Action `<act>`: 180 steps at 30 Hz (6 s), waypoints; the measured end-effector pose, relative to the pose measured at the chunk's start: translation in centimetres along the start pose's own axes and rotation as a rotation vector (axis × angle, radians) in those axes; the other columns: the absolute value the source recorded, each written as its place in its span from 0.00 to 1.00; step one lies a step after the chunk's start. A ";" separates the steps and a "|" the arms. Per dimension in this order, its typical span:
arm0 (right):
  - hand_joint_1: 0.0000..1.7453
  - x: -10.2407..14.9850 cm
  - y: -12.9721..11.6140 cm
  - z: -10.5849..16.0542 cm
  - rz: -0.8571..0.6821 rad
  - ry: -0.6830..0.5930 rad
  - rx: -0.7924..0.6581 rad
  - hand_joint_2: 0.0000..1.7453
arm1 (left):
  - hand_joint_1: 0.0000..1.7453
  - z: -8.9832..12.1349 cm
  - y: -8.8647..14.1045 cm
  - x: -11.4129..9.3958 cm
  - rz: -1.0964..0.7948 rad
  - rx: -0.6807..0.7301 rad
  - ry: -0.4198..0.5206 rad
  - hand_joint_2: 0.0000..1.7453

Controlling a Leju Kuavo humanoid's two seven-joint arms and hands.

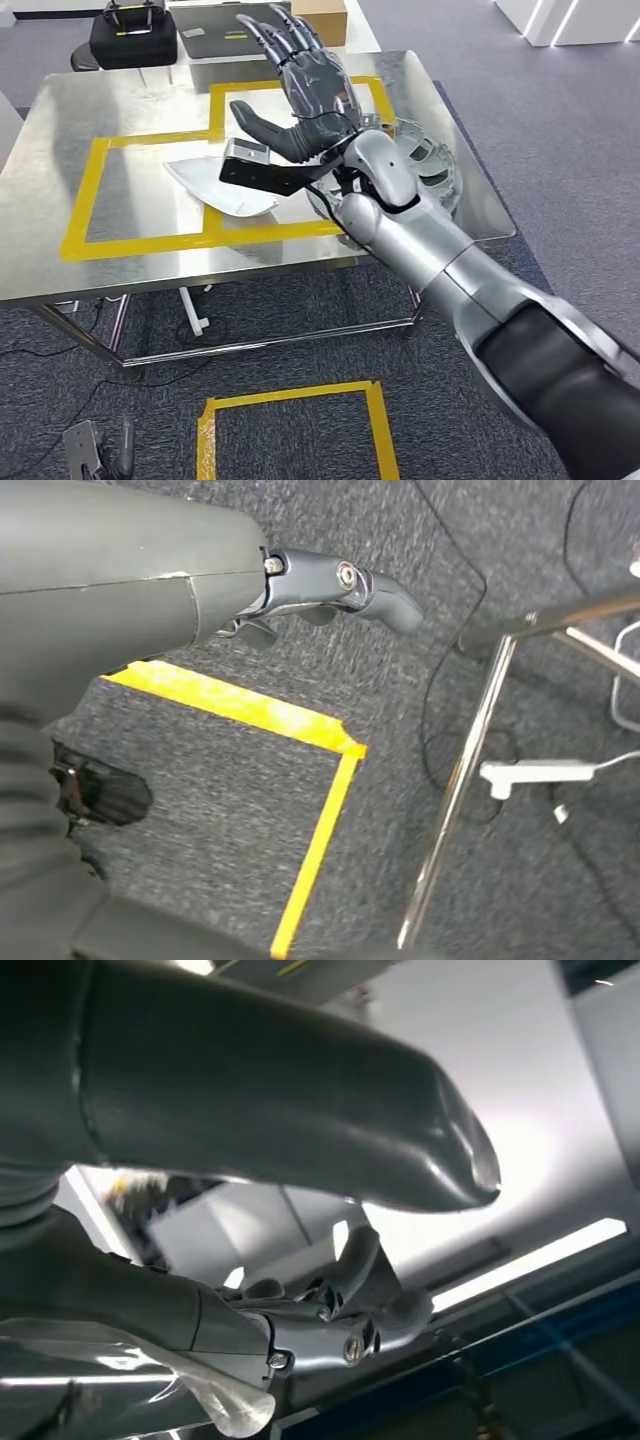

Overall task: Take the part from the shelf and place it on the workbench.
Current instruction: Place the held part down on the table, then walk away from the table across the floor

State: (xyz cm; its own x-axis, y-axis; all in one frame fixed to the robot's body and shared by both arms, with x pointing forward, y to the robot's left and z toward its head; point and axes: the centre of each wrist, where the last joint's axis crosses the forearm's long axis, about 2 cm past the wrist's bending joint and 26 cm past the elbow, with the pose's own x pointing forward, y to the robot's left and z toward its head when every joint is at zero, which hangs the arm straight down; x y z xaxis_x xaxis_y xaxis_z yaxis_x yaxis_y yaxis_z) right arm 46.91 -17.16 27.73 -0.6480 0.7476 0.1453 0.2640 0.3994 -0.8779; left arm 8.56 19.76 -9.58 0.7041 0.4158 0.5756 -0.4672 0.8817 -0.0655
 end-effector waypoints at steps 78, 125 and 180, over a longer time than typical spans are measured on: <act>0.00 19.3 20.2 51.8 -1.065 1.928 0.688 0.00 | 0.00 0.6 7.3 -2.6 -0.139 0.199 0.141 0.00; 0.00 19.7 20.3 51.3 -0.986 1.935 0.712 0.00 | 0.00 0.9 5.8 -2.8 -0.143 0.159 0.147 0.00; 0.00 19.7 20.3 51.3 -1.120 2.146 0.552 0.00 | 0.00 0.9 5.5 -2.7 -0.156 0.162 0.148 0.00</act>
State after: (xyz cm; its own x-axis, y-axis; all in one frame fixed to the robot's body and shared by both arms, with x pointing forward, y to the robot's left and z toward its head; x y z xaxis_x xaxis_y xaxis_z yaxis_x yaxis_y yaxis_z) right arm 2.86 -21.55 -10.66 0.9793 -0.1218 0.1615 0.1440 0.9805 -0.1336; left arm 3.62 23.27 -10.78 0.8393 0.3161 0.4423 -0.4178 0.8956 0.1527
